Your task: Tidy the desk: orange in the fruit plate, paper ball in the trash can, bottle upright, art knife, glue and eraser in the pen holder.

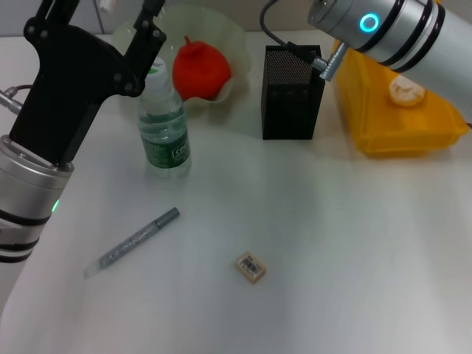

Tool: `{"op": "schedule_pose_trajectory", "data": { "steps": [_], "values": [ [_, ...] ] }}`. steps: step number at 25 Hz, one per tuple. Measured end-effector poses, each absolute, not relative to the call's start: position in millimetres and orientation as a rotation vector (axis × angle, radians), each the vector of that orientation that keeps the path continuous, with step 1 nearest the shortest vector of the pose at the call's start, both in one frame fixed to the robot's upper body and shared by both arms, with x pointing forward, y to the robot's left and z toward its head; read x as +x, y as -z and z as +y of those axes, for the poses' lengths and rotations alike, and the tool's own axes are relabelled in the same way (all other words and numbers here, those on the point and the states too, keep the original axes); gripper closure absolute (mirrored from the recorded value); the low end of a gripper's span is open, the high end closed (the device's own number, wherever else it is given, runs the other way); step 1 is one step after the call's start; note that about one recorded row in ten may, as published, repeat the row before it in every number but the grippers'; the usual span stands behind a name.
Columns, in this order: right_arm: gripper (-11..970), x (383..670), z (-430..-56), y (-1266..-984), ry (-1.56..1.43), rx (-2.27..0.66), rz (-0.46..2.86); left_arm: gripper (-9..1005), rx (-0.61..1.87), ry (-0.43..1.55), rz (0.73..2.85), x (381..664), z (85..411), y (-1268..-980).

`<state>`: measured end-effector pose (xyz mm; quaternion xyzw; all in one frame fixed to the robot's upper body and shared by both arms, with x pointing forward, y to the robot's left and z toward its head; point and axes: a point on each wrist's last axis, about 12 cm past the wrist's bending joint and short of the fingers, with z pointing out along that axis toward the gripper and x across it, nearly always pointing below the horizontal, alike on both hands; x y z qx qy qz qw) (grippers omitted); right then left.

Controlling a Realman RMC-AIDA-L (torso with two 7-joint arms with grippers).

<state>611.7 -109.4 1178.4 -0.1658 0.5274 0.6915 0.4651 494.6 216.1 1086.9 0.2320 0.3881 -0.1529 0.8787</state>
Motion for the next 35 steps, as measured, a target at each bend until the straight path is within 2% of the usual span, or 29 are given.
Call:
{"op": "schedule_pose_trajectory", "data": {
  "steps": [1, 6, 11, 23, 35],
  "values": [
    [796, 611, -109, -1178, -1.703, -0.406, 1.292, 208, 0.484, 0.318, 0.81, 495, 216, -1087],
    [796, 610, -111, -1177, -1.708, -0.396, 1.286, 406, 0.485, 0.319, 0.812, 495, 216, -1087],
    [795, 608, -112, -1174, -1.708, -0.385, 1.285, 513, 0.482, 0.319, 0.808, 494, 216, -1087],
    [796, 605, -114, -1167, -1.71, -0.362, 1.307, 527, 0.484, 0.323, 0.814, 492, 217, -1085],
    [796, 598, -116, -1156, -1.727, -0.322, 1.343, 518, 0.497, 0.333, 0.857, 476, 222, -1074]
  ]
}}
